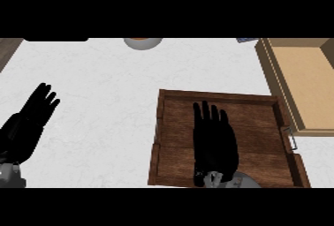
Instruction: Pick the bell pepper from the tray and place it in the cardboard box
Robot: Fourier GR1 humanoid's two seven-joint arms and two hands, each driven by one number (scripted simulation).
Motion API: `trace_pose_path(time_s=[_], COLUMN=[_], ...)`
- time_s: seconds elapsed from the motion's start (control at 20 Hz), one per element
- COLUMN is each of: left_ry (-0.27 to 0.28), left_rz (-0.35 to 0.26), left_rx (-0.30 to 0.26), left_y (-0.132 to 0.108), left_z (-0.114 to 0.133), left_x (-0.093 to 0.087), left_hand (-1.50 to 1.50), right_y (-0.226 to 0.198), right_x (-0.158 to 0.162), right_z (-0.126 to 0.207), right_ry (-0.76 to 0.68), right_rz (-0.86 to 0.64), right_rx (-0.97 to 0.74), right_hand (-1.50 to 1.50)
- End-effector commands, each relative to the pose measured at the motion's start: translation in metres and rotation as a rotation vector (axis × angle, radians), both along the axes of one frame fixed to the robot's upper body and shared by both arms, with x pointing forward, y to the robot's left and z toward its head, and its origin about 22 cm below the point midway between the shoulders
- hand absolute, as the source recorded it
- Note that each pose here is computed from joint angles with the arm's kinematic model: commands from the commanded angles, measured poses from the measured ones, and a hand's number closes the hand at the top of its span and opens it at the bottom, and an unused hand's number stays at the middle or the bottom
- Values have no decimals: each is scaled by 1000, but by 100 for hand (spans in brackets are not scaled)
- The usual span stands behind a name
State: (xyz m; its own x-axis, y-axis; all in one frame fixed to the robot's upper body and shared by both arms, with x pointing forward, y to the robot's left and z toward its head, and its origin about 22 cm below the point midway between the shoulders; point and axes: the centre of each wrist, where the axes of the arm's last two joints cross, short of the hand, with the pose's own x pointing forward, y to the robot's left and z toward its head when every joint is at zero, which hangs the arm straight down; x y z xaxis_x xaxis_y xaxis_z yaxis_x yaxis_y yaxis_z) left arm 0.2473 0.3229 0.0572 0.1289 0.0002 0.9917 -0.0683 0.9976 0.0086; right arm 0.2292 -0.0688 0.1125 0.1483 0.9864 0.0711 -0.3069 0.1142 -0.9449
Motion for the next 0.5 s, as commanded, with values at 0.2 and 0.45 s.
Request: trace_pose_path(time_s=[0.2,0.45], left_ry=[-14,9], left_rz=[-14,-8], left_rx=[-2,0], left_y=[4,6], left_z=[0,6], left_x=[5,8], left_hand=[0,0], right_y=[9,6], right_x=[8,12], right_z=[4,-4], right_ry=[64,87], right_rz=[-175,-180], right_rx=[-138,-154], right_hand=[-150,-150])
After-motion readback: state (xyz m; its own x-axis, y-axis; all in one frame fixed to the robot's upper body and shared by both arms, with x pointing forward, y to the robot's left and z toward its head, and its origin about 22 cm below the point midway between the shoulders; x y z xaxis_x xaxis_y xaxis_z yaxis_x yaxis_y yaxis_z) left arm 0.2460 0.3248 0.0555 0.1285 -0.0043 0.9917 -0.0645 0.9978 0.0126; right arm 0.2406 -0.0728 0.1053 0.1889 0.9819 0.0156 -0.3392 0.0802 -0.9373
